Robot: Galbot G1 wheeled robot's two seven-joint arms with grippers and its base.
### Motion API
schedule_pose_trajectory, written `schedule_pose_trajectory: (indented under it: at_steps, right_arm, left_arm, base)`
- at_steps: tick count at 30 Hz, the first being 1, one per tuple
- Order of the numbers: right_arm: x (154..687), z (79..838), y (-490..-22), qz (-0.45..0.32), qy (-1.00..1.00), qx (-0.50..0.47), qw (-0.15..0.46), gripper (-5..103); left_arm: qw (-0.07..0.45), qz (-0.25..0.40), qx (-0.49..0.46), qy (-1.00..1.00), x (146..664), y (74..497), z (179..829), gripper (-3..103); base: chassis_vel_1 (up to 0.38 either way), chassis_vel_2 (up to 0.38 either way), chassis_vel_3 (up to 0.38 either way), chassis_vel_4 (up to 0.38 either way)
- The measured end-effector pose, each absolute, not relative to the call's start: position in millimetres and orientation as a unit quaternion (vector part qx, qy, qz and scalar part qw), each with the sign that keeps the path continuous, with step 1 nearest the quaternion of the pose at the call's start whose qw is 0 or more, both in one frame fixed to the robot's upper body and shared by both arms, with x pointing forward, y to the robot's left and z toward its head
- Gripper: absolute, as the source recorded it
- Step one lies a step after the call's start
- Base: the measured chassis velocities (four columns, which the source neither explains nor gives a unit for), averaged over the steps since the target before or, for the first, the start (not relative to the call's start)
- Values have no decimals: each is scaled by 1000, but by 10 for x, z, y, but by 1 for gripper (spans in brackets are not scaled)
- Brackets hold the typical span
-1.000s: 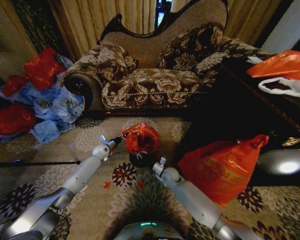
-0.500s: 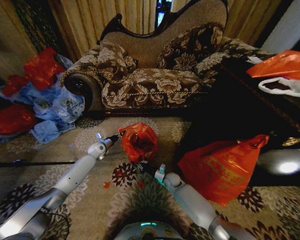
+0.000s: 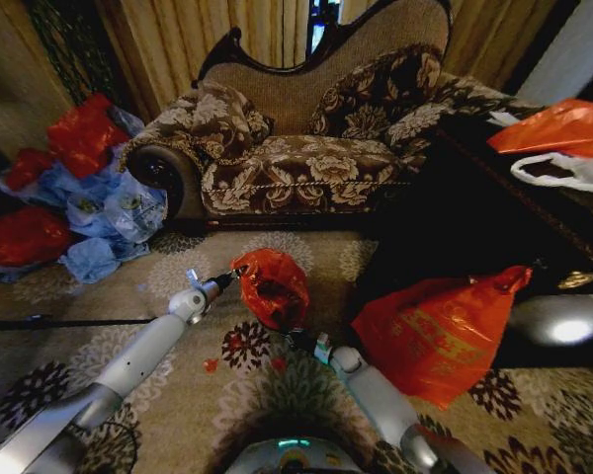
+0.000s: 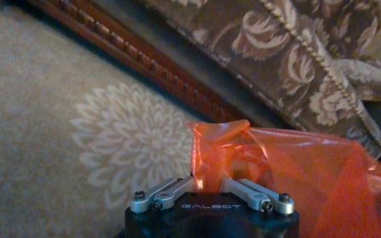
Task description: Place a garbage bag over the trash bin.
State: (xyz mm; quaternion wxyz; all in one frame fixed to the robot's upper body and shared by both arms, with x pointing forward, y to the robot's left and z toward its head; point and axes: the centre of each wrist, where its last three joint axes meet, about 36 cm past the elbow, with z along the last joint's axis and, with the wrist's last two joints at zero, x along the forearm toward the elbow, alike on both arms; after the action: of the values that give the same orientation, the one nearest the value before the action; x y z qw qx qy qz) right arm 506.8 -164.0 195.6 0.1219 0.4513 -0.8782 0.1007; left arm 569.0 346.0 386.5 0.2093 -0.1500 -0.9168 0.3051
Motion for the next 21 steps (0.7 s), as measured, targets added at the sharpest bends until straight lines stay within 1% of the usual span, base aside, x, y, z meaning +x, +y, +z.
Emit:
schedule_pose_trajectory:
  at_steps: [6,8,10,13,14,16,17,18,21]
  right_arm:
    - [5123,1985,-1720,109,-893,416,130,0]
    - [5169,2017,-1804,113,-905,387,134,0]
    - [5178,2025,-1836,114,-908,381,135,0]
    - [5192,2126,-2073,121,-918,356,128,0]
    - [5192,2126,-2073,121,-918,356,128,0]
    - [5118,2181,-2214,117,-927,336,120,0]
    - [5094,2206,-2291,116,-932,323,116,-3]
    - [5094,2206,-2291,116,-932,323,116,-3]
    - [5055,2327,-2624,121,-954,260,86,13]
  left_arm:
    - [215,299,-144,-918,5728,3430,3699,0]
    - [214,297,-142,-920,5801,3366,3620,0]
    - [213,298,-142,-920,5826,3338,3607,0]
    - [208,304,-149,-918,5915,3204,3601,0]
    - [208,304,-149,-918,5915,3204,3601,0]
    - [207,306,-150,-917,5941,3157,3588,0]
    - [206,307,-150,-917,5945,3150,3583,0]
    - [206,307,-150,-917,5945,3150,3583,0]
    - [206,306,-150,-917,5945,3164,3580,0]
  base:
    - [0,0,0,0]
    - [0,0,0,0]
    - [0,0,0,0]
    - [0,0,0,0]
    - [0,0,0,0]
    - [0,0,0,0]
    - [0,0,0,0]
    - [0,0,0,0]
    - [0,0,0,0]
